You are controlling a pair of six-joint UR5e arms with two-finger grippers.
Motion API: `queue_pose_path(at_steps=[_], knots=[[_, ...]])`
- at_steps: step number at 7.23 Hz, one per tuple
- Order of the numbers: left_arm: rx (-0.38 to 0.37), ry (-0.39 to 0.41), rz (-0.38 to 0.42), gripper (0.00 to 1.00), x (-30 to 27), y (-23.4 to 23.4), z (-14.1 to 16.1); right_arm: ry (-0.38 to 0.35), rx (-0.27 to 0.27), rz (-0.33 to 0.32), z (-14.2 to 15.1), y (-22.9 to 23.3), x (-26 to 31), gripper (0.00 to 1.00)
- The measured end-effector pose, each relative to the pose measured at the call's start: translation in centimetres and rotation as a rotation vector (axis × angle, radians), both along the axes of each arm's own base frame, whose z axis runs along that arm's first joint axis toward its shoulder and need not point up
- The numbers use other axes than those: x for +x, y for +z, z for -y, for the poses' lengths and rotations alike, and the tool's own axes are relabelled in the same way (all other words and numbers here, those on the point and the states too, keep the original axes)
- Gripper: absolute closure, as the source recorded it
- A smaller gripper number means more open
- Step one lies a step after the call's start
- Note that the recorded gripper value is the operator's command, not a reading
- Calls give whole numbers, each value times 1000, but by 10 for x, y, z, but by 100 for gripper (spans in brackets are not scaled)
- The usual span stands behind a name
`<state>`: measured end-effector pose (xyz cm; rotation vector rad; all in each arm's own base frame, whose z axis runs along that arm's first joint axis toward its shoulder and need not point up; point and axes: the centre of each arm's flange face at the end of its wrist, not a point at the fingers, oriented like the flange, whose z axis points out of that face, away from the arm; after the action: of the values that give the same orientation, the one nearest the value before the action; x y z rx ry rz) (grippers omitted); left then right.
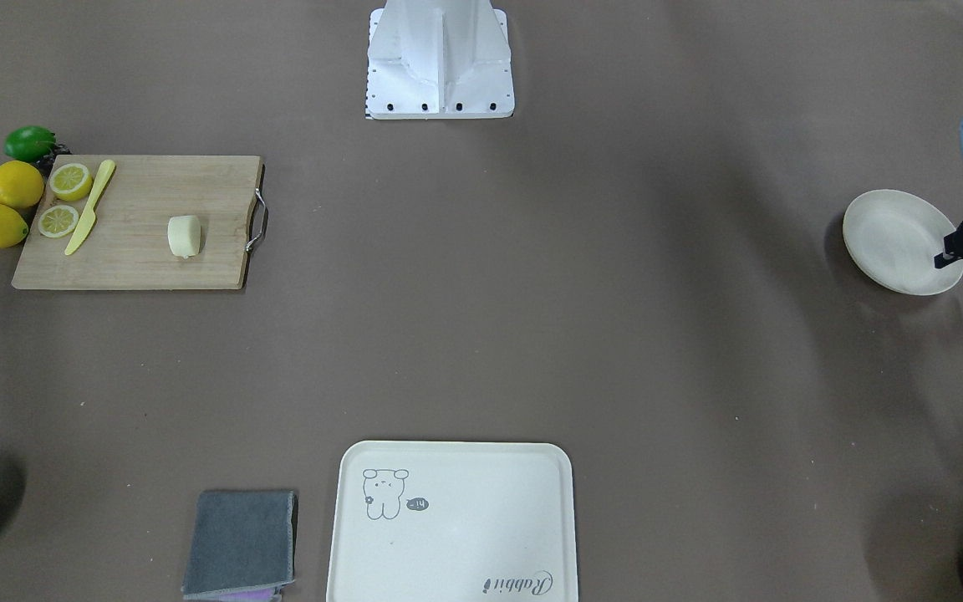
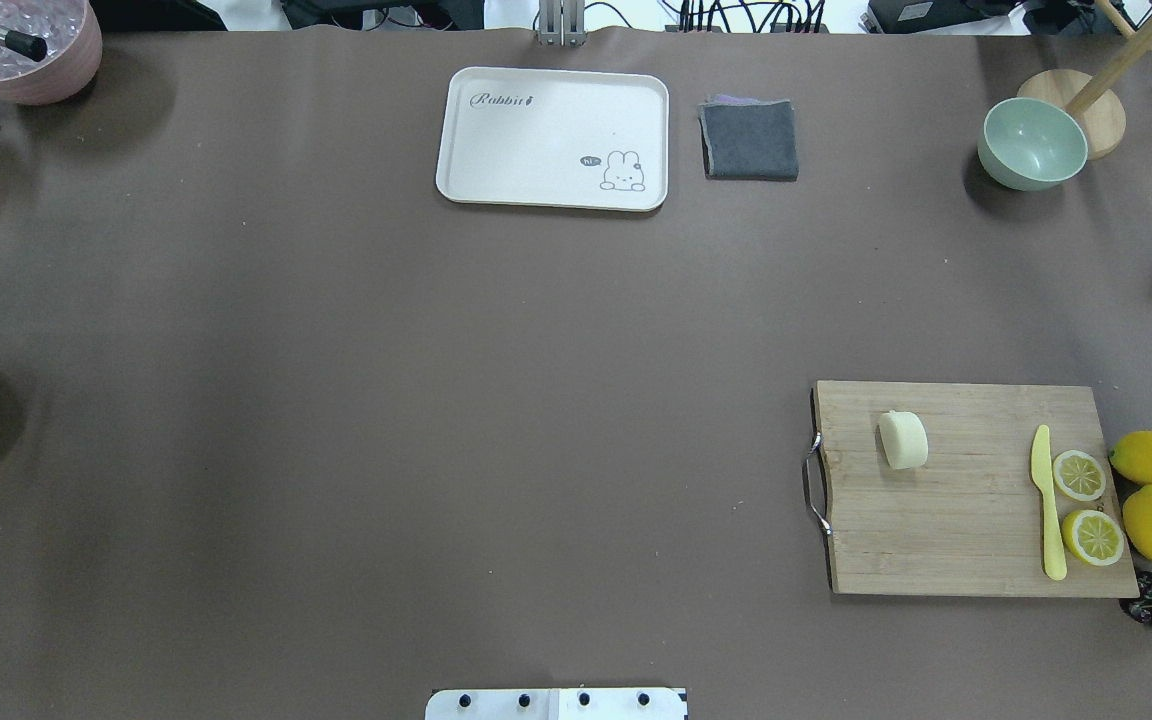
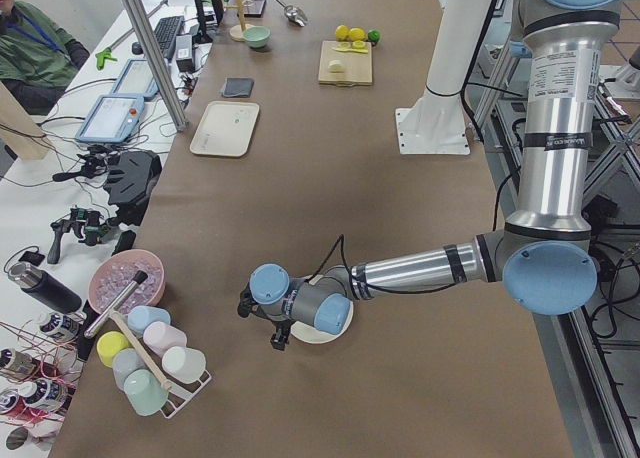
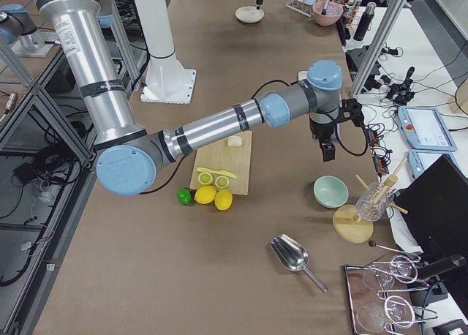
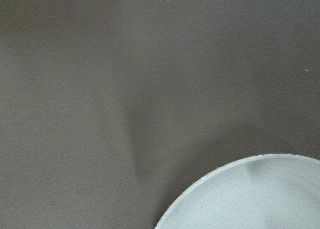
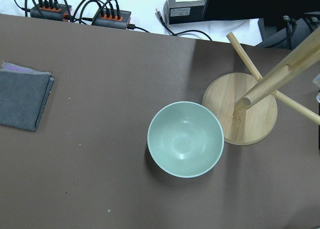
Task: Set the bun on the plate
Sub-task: 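Grasp the white plate rim with the left gripper and drag it toward the table center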
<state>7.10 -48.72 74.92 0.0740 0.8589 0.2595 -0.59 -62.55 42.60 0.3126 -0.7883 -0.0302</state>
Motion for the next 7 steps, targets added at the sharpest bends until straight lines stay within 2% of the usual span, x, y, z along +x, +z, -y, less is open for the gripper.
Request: queue_pose_path(at_steps=[1, 3, 4, 7], knots=[[3, 6, 5, 32, 3, 0, 0, 5, -3, 2, 0, -1, 0, 0], [1, 27, 10, 61, 14, 1, 0, 12, -5, -6, 1, -1, 1, 0], [-2, 38, 11, 100, 19, 2, -1, 16, -5, -11, 2, -1, 1, 0], [13, 47, 2, 100, 28, -9, 9, 8, 5, -15, 6, -7, -6, 0]])
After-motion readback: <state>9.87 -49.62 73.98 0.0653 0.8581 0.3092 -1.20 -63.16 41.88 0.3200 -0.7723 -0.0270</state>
